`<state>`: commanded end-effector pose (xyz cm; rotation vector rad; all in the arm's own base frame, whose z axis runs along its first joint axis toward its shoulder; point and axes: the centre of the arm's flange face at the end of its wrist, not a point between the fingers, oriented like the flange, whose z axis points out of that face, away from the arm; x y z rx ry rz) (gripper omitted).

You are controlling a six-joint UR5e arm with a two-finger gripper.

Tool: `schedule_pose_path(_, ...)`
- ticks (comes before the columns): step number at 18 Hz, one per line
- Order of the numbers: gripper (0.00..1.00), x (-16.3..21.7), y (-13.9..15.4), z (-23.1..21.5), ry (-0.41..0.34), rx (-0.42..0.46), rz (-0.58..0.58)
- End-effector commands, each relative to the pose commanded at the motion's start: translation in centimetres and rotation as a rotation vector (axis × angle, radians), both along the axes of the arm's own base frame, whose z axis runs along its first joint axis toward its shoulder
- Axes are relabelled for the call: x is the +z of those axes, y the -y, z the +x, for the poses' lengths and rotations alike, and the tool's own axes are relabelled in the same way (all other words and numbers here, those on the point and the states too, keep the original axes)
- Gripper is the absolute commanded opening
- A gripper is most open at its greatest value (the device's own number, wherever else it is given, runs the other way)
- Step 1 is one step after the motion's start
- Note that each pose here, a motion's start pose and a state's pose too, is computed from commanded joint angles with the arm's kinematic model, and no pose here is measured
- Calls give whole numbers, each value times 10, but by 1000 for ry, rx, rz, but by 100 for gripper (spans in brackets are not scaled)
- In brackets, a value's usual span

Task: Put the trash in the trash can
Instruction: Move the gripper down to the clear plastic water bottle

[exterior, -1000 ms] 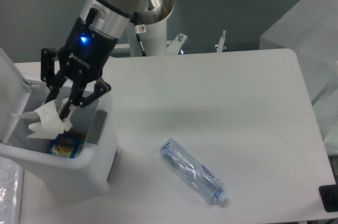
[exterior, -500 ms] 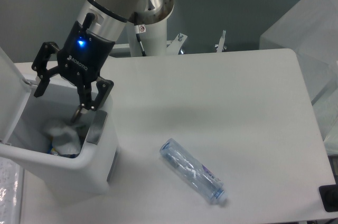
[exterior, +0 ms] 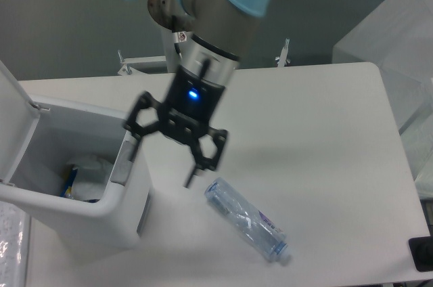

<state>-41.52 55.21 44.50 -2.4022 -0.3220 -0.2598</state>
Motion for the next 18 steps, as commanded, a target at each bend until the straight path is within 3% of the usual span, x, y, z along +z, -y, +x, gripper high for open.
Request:
schedule_pose_path(5, 100, -53, -5, -32, 49, 68, -216)
schedule_pose_path(18, 100, -127, -12, -78, 157, 354, -543)
